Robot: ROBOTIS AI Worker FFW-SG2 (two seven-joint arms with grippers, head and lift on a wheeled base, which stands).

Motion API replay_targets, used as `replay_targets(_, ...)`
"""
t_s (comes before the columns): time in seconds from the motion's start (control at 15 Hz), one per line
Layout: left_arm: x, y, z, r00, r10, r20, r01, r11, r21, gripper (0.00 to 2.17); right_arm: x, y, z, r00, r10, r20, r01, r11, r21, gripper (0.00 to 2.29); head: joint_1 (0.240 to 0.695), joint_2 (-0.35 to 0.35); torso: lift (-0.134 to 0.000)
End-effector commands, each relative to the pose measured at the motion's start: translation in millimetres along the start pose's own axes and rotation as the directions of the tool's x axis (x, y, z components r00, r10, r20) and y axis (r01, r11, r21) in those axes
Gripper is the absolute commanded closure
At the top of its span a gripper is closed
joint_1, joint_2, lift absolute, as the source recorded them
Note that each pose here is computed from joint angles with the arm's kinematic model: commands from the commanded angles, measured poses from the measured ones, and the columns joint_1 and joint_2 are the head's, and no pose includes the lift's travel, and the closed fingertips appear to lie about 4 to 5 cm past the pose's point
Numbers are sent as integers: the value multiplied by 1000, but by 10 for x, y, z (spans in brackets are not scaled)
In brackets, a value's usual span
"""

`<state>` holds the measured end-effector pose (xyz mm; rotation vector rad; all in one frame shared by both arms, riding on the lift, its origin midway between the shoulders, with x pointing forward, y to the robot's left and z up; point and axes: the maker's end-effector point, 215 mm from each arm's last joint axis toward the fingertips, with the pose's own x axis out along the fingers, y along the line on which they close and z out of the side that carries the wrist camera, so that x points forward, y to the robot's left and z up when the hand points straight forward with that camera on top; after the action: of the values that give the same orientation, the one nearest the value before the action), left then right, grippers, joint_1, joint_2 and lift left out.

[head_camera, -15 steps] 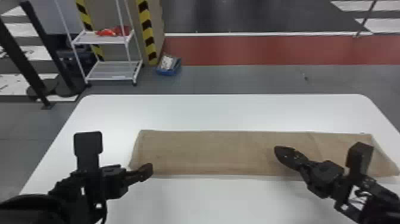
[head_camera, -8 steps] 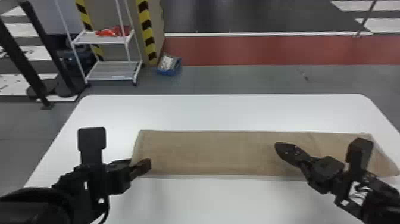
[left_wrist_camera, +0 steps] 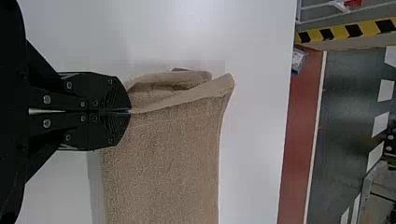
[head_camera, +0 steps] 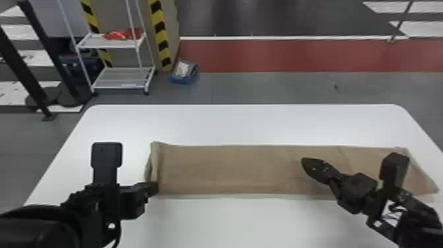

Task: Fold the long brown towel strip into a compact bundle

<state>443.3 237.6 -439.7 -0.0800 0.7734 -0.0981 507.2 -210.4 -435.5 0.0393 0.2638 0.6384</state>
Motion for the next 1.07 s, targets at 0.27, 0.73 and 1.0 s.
replay_targets(0.27,-133,-857,828,983,-102,151,102,995,6,1595,32,7,-91,1000,1,3,-1,1000,0,2155,695,5,-125)
replay_targets(0.73,-158,-2476,657,953,-284,111,264,951,163,1595,-491,-525,28,989,-113,92,110,993,36,2152,695,-214,-125)
replay_targets(1.0,97,-2913,459,959,-272,81,243,934,263,1595,-1133,-1017,65,973,-170,155,166,985,39,2148,695,-341,-125)
